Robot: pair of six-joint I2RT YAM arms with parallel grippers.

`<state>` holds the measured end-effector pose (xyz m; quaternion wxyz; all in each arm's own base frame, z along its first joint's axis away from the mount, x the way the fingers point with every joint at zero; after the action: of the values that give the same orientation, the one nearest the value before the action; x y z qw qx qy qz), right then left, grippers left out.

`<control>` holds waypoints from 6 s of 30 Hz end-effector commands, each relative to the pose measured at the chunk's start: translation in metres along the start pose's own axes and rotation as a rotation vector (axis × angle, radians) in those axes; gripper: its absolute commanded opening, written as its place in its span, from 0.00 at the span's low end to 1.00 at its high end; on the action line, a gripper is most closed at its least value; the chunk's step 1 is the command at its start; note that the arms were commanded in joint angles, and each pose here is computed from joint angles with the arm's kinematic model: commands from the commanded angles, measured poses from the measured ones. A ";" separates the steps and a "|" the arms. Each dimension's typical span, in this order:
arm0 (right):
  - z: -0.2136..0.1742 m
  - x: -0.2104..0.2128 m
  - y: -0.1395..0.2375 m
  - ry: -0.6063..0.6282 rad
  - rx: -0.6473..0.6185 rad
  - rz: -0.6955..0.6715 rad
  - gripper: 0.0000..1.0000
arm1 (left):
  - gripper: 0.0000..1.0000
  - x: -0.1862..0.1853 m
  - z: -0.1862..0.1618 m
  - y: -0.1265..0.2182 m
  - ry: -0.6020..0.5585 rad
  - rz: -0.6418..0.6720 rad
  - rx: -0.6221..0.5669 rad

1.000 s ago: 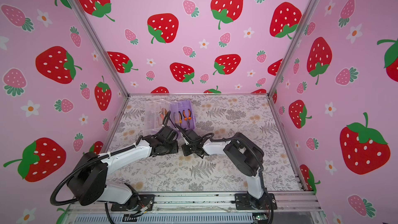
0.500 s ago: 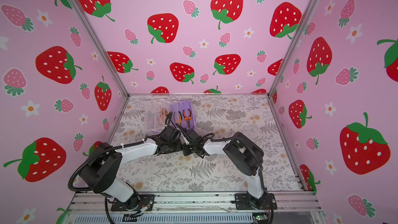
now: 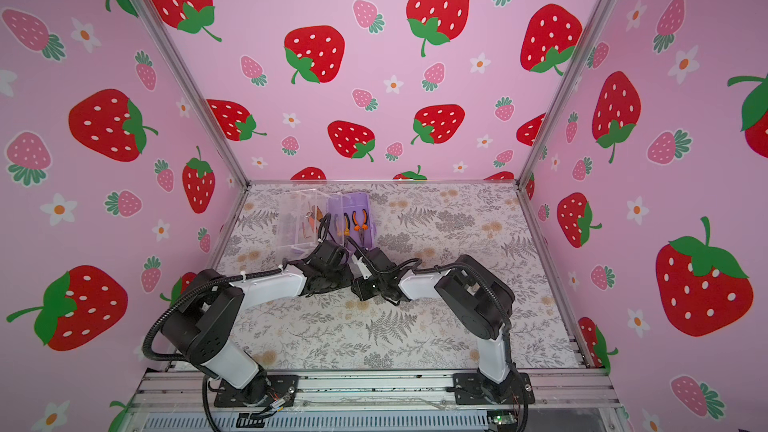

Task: Pack the tool kit
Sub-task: 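Close the left gripper on the hex key while the right opens, then carry the hex key toward the lavender box with the left gripper while the right withdraws, then drop the hex key into the clear compartment while the right reaches for the bolt, then lower the right gripper onto the silver bolt on the table and close it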

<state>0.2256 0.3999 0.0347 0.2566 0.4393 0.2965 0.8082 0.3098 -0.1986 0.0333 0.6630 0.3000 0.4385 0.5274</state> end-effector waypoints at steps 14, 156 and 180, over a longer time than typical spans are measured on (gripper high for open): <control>0.017 -0.015 0.102 -0.051 -0.104 -0.037 0.33 | 0.50 0.001 -0.033 0.020 -0.061 0.121 0.107; -0.007 -0.174 0.220 -0.274 -0.350 -0.690 0.65 | 0.42 -0.006 0.227 0.140 -0.146 0.201 -0.308; -0.067 -0.263 0.240 -0.639 -0.347 -0.705 0.55 | 0.43 -0.095 0.112 0.112 -0.361 -0.014 -0.189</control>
<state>0.2534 0.0296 0.0294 0.6831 0.4753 0.2010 0.5168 0.3562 -0.2508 0.2024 0.7574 0.3304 0.2585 0.5003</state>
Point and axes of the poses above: each gripper's point midway between its finger pads, its own y axis back along the fingers, its own x axis along the line the jaws close on, z = x × y, the point moved 1 cm from there along y, back along the fingers, and after that the axes turned 11 degrees about -y, right-handed, at the moved point
